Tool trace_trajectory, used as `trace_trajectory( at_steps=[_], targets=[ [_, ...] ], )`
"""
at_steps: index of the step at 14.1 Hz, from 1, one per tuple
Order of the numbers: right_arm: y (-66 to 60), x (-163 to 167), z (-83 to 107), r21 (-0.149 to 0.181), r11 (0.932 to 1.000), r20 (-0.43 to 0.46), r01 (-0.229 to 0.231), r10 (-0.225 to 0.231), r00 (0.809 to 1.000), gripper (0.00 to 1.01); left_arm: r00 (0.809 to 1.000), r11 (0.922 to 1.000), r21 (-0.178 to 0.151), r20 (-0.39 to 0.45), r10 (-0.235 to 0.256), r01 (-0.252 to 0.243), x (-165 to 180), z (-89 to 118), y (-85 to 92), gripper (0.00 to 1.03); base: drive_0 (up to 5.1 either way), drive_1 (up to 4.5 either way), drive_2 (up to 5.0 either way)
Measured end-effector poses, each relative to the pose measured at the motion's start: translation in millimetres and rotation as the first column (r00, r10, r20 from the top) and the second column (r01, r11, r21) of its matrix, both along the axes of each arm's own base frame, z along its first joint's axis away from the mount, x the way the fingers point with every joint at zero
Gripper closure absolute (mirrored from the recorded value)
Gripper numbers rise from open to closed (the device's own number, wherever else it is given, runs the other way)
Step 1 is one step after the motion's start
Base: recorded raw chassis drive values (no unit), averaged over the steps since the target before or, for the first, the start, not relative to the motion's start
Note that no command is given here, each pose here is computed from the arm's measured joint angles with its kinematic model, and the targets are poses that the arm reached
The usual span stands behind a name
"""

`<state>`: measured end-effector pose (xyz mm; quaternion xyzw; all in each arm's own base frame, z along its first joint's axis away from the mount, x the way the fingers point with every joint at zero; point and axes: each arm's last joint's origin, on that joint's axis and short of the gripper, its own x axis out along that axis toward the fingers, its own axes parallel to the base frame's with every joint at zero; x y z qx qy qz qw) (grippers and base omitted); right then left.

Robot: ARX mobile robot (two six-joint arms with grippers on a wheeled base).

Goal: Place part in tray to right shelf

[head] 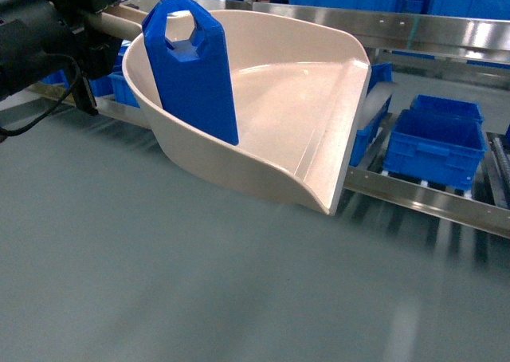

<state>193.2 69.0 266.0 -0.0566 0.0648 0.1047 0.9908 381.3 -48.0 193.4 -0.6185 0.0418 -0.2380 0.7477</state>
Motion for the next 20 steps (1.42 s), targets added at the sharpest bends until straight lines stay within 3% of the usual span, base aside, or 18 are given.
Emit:
trace_trajectory(
  at_steps=[20],
  targets=[
    [-0.3, -0.6, 0.8, 0.001, 1.0000, 0.004, 0.001, -0.001, 1.000, 0.03, 1.000, 0.9998, 0.002, 0.001, -0.019, 0.019, -0.6, 0.0, -4.2, 0.91, -1.8, -1.77, -1.8]
  ],
)
